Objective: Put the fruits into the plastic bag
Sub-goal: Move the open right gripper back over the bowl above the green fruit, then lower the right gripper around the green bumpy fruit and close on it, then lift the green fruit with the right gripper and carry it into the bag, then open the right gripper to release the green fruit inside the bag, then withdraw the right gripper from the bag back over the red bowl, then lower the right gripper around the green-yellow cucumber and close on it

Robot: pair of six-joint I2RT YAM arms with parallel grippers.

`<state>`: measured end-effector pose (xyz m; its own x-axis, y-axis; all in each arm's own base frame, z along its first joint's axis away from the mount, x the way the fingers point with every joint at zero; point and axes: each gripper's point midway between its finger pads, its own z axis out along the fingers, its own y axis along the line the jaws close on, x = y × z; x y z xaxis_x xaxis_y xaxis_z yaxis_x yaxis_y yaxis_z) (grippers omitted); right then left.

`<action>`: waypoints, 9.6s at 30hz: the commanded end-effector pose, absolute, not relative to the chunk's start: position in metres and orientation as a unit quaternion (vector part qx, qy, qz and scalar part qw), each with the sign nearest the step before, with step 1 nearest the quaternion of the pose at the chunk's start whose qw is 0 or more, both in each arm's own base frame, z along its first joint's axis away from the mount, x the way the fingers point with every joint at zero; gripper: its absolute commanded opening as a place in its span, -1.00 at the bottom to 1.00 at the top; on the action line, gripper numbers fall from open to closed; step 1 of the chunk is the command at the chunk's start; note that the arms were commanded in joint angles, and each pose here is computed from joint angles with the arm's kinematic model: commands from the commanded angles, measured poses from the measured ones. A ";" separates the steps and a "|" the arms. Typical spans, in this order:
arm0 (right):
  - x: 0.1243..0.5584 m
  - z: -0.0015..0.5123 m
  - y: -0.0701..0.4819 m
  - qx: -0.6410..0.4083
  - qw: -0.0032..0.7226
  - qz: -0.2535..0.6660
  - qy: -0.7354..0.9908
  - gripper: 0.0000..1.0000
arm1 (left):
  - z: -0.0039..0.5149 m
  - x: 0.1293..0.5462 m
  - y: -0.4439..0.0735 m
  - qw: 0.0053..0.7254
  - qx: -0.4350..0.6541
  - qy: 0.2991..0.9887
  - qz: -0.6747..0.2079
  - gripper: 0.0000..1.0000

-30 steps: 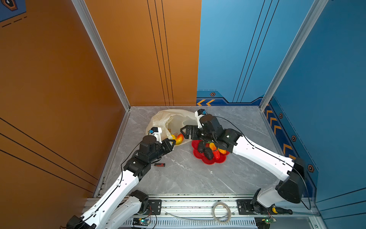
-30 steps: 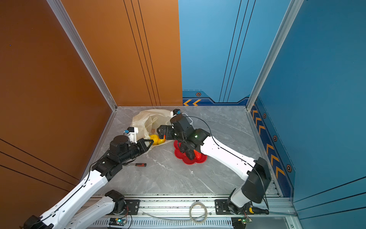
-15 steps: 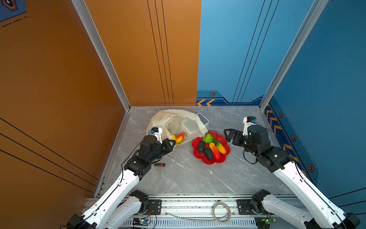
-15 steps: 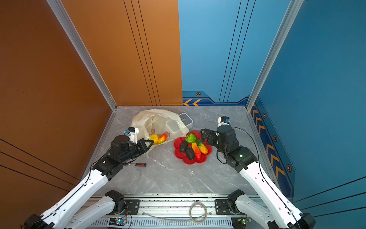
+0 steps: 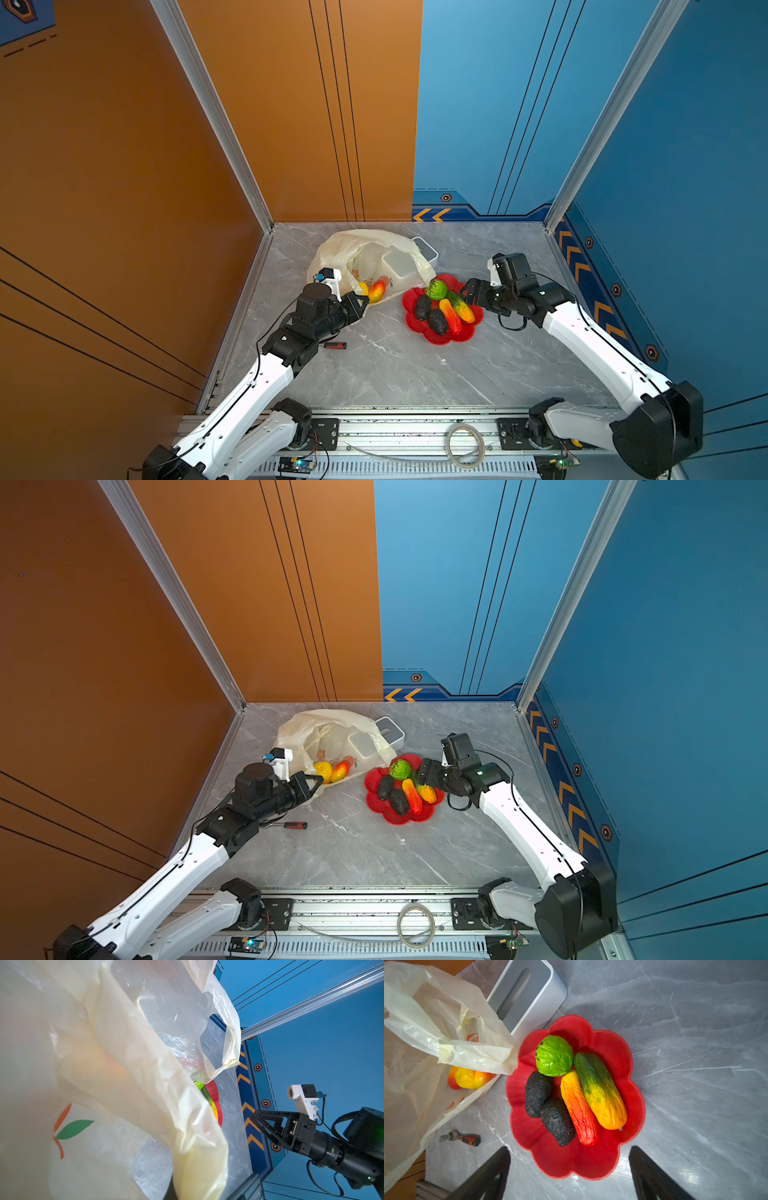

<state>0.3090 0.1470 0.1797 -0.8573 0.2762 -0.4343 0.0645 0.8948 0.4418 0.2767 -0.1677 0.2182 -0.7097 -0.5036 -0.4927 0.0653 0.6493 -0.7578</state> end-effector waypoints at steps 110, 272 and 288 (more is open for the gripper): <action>0.305 0.292 0.259 0.012 0.332 0.381 0.863 0.05 | 0.248 0.282 -0.165 0.384 -0.123 0.814 -0.418 -1.00; 0.345 0.083 0.149 -0.048 0.123 -0.010 0.991 0.23 | 0.248 0.278 -0.146 0.386 -0.142 0.811 -0.415 -1.00; 0.349 0.066 0.150 -0.058 0.106 -0.024 0.992 0.19 | 0.239 0.276 -0.144 0.375 -0.151 0.819 -0.409 -1.00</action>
<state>0.3430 0.1494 0.0662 -0.9754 -0.0940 -0.1994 -0.0900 0.9955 -0.0292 0.2771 -0.1438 0.2272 -0.6796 -0.5620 -0.4715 0.0276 0.6227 -0.7820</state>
